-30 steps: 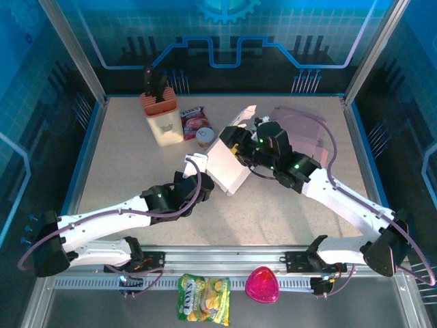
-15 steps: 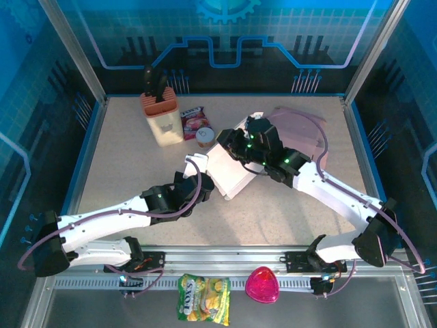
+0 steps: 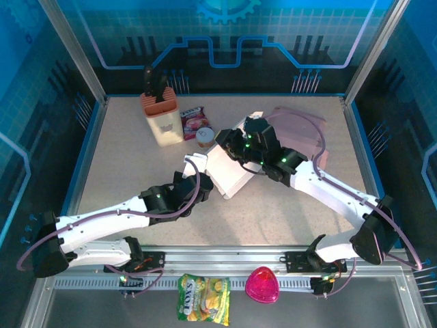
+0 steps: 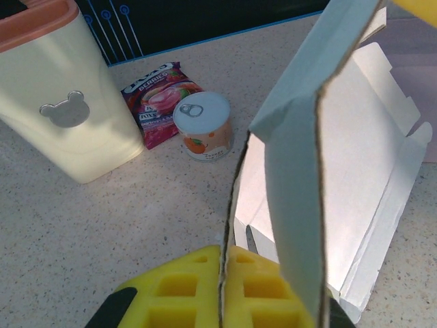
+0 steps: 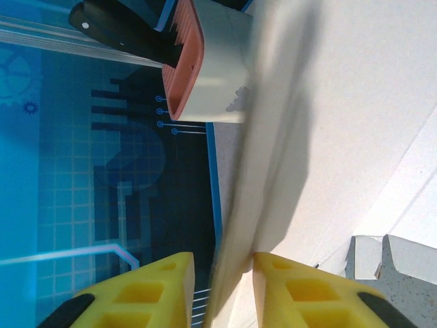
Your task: Fold the paper box
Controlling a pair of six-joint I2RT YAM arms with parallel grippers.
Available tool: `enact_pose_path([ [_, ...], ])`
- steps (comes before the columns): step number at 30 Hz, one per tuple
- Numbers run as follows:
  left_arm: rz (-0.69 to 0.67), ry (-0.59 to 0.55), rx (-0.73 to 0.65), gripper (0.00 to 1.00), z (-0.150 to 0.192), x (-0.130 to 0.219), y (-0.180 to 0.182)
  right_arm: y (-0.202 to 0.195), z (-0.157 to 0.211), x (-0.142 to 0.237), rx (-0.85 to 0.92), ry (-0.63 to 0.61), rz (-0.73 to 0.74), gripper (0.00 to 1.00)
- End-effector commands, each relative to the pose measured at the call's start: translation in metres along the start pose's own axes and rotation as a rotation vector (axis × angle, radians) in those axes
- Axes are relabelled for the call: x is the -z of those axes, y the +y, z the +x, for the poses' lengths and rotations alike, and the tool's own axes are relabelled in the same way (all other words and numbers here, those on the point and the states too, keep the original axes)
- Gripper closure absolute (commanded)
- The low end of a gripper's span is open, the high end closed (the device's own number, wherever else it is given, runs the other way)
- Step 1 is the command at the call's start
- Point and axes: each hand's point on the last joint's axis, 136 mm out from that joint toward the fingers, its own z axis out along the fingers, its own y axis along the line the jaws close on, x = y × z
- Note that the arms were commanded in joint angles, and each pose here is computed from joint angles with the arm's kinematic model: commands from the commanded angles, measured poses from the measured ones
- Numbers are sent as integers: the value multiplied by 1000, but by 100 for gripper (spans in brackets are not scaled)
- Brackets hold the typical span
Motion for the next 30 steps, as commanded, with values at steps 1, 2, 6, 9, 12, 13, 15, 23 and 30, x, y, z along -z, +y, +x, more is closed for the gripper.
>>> enact_pose_path([
  [1,2,-27,-3,100,-11,7,2,4,-2,-2,-8,-3,-19,75],
  [2,2,-25,-5,100,-10,7,2,3,-2,-2,-8,-3,-16,76],
  [6,5,-26,-4,100,-11,7,1,-1,-3,-2,-17,-9,-12,79],
  [9,8,-25,-6,100,-11,7,1,-3,-3,-2,-20,-12,-10,81],
  [12,11,-21,-9,100,-10,6,0,-4,-3,-2,-20,-10,-8,86],
  [13,12,-22,-7,100,-10,7,0,-5,-4,-2,-21,-12,-6,88],
  [15,15,-19,-5,100,-9,7,0,-8,-4,-2,-26,-13,-3,97],
  [23,63,-11,111,32,-6,24,13,-33,2,12,-125,-54,21,100],
  [30,125,-25,234,21,-5,43,31,-69,7,24,-264,-155,19,100],
])
